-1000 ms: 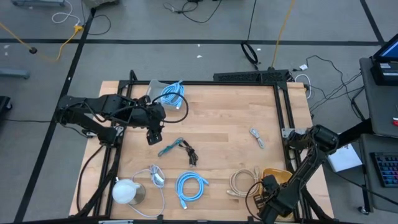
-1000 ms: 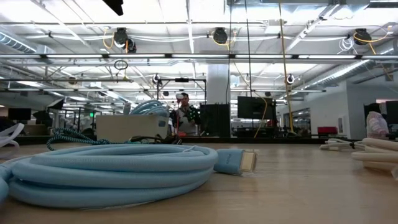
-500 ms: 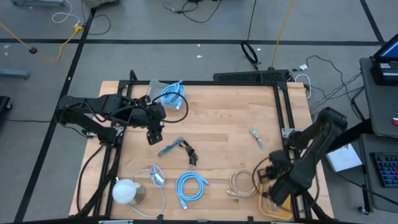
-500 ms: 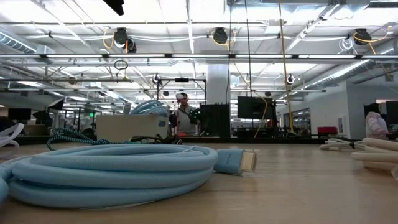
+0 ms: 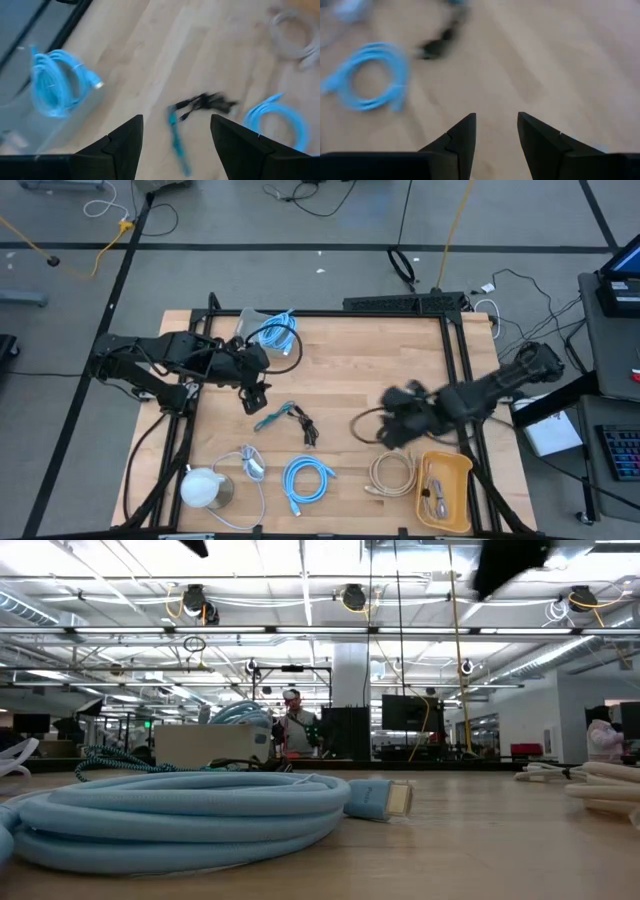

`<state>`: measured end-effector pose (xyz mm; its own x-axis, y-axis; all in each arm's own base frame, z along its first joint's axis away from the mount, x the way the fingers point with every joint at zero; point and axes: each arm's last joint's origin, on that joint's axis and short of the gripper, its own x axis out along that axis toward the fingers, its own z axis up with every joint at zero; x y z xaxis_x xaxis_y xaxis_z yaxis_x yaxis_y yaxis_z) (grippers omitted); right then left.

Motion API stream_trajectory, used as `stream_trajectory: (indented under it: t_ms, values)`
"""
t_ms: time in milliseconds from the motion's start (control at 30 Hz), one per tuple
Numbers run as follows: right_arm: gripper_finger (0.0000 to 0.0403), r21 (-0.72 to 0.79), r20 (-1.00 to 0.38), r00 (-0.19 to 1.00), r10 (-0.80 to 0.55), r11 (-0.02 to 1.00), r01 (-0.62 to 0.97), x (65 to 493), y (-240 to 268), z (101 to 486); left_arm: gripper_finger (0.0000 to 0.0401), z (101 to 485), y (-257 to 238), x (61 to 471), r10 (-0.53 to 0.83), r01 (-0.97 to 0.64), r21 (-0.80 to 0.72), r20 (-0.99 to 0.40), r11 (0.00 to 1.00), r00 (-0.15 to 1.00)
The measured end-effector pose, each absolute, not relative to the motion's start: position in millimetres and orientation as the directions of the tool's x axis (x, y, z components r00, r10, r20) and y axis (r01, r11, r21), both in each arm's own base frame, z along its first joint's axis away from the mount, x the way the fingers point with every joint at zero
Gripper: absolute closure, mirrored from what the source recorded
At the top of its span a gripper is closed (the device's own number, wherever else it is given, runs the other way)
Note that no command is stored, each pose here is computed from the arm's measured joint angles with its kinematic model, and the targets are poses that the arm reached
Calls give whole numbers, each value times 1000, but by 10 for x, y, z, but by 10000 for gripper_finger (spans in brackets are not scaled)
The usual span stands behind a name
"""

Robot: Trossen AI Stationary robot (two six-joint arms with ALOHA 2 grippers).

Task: Pick & Place USB Port
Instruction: Put the blue HDMI cable into the gray bin

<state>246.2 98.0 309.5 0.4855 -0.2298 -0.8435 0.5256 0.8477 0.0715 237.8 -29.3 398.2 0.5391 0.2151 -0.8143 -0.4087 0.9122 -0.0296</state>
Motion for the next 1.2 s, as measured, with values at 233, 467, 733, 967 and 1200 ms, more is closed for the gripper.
stream_trajectory:
  t_ms: [233, 467, 733, 967, 1200]
  values:
    - [270, 141, -920, 390, 33, 958, 252, 3022, 720, 2680, 167, 4018, -333, 2487, 15, -376, -275, -789, 885, 614]
    - [270, 104, -972, 223, 79, 989, 103, 3344, 718, 2062, 167, 3884, -425, 2427, -101, -389, -299, -885, 871, 454]
    - [271, 388, -905, 265, 333, 903, 187, 3690, 795, 1638, 167, 3837, -570, 2334, -14, -454, -206, -921, 867, 389]
    - [270, 547, -784, 453, 424, 817, 182, 3914, 851, 1761, 167, 3835, -665, 2309, 15, -469, -189, -917, 863, 398]
    - [270, 586, -695, 557, 455, 807, 72, 4041, 1146, 2068, 167, 3837, -802, 2266, 40, -487, -184, -909, 854, 414]
